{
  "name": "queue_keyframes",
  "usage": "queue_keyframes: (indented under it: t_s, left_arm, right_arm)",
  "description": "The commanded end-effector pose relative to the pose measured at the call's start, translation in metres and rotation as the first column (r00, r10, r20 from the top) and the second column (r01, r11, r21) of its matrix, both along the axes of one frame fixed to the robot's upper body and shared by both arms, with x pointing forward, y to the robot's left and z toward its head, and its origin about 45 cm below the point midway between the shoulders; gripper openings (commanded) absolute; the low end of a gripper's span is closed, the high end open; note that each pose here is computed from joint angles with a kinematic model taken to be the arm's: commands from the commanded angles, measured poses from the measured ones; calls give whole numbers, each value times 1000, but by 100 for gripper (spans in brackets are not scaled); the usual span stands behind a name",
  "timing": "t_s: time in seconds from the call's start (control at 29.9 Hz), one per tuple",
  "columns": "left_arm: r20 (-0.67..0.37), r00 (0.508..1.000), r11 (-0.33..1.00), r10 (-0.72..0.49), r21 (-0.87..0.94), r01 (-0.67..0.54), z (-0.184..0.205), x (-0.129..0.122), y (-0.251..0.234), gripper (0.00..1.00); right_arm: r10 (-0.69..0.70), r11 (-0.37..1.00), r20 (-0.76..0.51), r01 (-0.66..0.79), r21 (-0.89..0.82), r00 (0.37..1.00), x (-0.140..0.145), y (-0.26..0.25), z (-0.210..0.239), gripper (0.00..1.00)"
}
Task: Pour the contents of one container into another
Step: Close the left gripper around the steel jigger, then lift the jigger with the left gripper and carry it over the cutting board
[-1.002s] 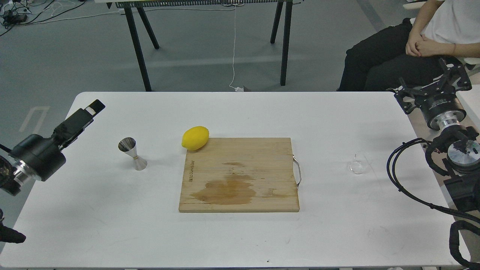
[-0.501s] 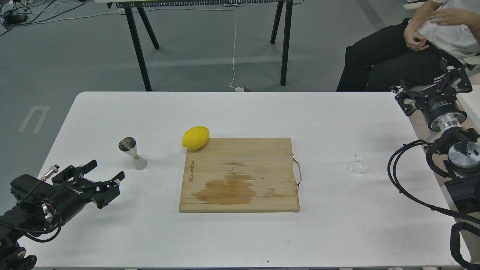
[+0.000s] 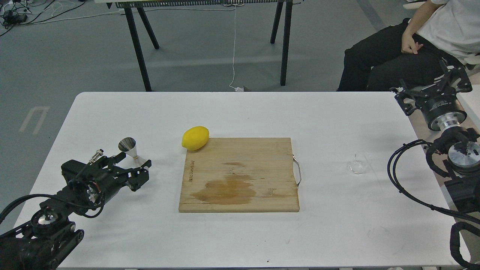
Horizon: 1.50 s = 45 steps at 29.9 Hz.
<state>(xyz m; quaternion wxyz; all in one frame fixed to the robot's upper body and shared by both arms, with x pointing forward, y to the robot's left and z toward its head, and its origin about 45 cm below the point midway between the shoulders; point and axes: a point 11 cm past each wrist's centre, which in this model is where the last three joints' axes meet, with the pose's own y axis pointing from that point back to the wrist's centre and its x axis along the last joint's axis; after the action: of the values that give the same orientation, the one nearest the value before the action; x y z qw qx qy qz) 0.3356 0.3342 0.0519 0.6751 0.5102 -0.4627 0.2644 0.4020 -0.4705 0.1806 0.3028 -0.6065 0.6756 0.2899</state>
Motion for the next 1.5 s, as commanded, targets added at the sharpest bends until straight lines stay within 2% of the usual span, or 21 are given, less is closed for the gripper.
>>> queue_keyframes:
  t_s: [0.0,0.17,0.37,0.5,0.6,0.63,0.8,0.97,1.07,1.2,1.34,1.47]
  left_arm:
    - [-2,1000,1000,15,9,-15,-1,6,1,73]
    - [3,1000,1000,17,14,-17,1,10,2,61]
    - [-4,1000,1000,23,17,-23,-2,11,2,34]
    - [-15,999,999,40,34,-39,-6,8,9,22]
    - [-5,999,998,42,40,-42,-5,9,12,7]
    - [5,999,998,42,38,-43,-4,9,12,5]
    - [72,997,999,29,26,-31,12,22,8,6]
    - [195,981,1000,-20,-15,23,62,54,-6,6]
    - [236,967,993,-92,-53,107,91,64,-40,6]
    - [206,965,982,-163,-64,179,105,75,-79,5]
    - [222,917,939,-331,-19,343,115,80,-145,4]
    - [195,864,883,-464,22,469,106,66,-201,4]
  right_arm:
    - [-2,1000,-1,2,-2,1000,0,-1,0,99]
    - [-2,1000,-1,2,-2,1000,0,-1,0,99]
    - [-1,1000,-1,1,-3,1000,0,-1,0,99]
    - [-2,1000,1,2,-3,1000,0,-2,1,99]
    - [-6,1000,0,6,-8,1000,-1,-4,2,99]
    - [-6,1000,1,6,-8,1000,-1,-4,2,99]
    - [-8,1000,3,8,-11,1000,-1,-7,4,99]
    - [-12,1000,3,12,-18,1000,-2,-10,6,99]
    - [-15,1000,4,15,-20,1000,-2,-12,7,99]
    - [-15,1000,5,15,-25,1000,-2,-13,8,99]
    - [-33,998,6,33,-49,999,-7,-27,15,99]
    - [-44,997,4,44,-63,999,-10,-35,17,99]
